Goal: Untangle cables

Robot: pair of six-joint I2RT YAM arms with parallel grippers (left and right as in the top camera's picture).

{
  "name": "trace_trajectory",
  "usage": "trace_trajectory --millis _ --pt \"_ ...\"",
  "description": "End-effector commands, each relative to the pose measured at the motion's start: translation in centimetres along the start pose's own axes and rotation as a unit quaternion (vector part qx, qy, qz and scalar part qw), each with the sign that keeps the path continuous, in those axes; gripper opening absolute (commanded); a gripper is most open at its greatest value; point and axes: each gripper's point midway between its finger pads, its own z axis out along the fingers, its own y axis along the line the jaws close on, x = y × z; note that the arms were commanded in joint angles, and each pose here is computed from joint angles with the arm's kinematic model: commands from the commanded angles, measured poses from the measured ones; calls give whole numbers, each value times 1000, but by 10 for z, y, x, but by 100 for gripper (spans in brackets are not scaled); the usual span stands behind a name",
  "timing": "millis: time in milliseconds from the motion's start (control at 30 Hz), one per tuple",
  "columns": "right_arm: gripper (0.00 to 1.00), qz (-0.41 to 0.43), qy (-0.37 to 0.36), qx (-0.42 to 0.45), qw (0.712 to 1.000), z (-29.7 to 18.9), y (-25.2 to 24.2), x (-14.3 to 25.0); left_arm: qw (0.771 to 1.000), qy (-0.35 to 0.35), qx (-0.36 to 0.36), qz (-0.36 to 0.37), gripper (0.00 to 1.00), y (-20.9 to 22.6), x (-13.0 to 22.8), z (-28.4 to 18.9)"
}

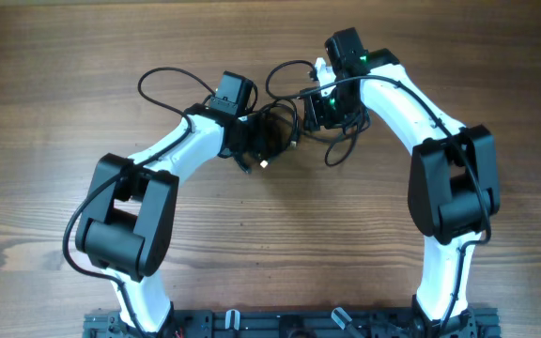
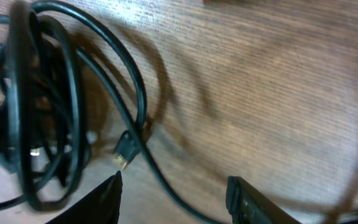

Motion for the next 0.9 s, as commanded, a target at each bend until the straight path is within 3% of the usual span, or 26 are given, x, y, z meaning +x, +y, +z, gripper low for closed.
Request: trace_trajectory --millis 0,200,233,300,433,600,767,867 --pt "57 -71 16 -2 997 23 -5 14 1000 5 -1 -4 5 9 -1 1" --pt "54 -95 36 -2 995 43 -14 38 1000 9 4 -11 5 12 -2 0" --pt "46 -93 37 4 995 44 -17 39 1000 9 5 -11 5 12 -2 0" --pt "4 -89 32 19 995 43 -21 36 1000 9 5 -11 5 12 -2 0" --pt "4 -64 11 -38 997 21 4 21 1000 9 4 -11 5 12 -2 0" --pt "4 -86 -61 -142 984 -52 55 3 1000 9 2 -12 4 13 -2 0" --pt "4 -78 -142 -127 979 -138 57 0 1000 8 -1 -18 4 18 -4 -1" --pt "4 -13 -180 -62 982 -178 22 4 1000 8 -2 -24 4 21 -5 -1"
